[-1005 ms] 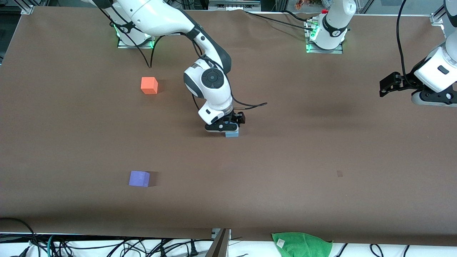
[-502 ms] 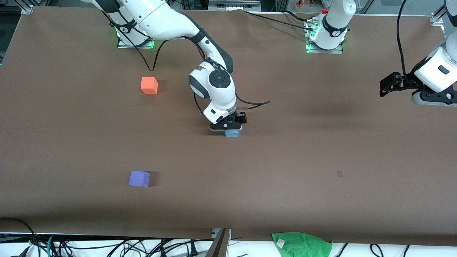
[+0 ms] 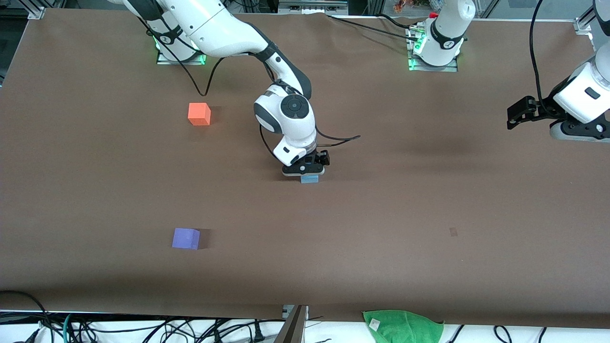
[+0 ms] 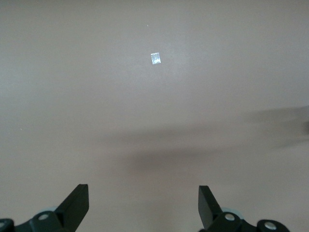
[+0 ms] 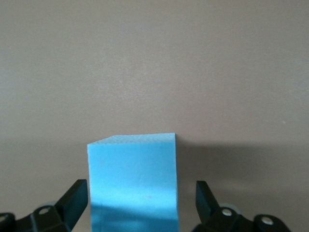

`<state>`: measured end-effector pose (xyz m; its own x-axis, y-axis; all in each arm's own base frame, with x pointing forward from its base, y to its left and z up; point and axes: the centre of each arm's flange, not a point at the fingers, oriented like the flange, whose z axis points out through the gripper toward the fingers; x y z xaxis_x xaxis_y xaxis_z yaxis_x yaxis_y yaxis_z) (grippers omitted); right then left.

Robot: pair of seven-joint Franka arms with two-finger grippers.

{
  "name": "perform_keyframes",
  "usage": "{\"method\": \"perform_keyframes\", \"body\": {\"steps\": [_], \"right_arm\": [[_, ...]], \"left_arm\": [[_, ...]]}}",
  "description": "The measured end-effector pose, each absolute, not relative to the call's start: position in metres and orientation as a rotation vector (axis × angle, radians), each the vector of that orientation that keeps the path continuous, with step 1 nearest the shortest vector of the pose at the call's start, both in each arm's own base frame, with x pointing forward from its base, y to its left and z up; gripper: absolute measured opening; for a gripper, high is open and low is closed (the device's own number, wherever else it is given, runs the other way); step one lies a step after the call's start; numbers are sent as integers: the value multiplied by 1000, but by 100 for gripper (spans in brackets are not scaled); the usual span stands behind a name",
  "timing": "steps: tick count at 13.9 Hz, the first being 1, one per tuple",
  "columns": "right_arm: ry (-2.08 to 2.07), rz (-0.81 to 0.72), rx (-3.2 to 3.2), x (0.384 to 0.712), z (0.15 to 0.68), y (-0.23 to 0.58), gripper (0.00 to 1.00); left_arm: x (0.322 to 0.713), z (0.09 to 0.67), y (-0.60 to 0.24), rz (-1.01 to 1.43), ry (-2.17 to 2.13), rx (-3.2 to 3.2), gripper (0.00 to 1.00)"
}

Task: Place blue block between orange and purple blocks
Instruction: 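Carry the blue cube with the right gripper toward the orange cube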

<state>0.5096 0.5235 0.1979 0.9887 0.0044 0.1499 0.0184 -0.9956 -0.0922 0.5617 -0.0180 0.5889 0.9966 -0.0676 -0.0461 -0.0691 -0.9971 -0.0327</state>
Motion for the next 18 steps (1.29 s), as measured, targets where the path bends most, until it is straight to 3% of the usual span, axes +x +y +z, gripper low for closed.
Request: {"method": "perform_keyframes", "body": {"steps": [1,4,5,9,13,18], "right_arm": [[-19,-233,-3035,509,198,524,97],[-18,-238,-3032,510,198,524,63],[-17,-242,-3029,511,200,524,58],[4,-283,-3016,524,220,521,58],[-5,-252,-3111,556,284,479,58],[-25,38,-3220,618,361,327,55]], "left_arm": [[562,589,-18,70,106,-3105,100],[562,589,-17,70,104,-3105,100],[562,589,-17,70,104,-3105,100],[562,589,-16,70,102,-3105,100],[562,589,-16,69,100,-3105,100],[562,590,-15,68,99,-3105,100]]}}
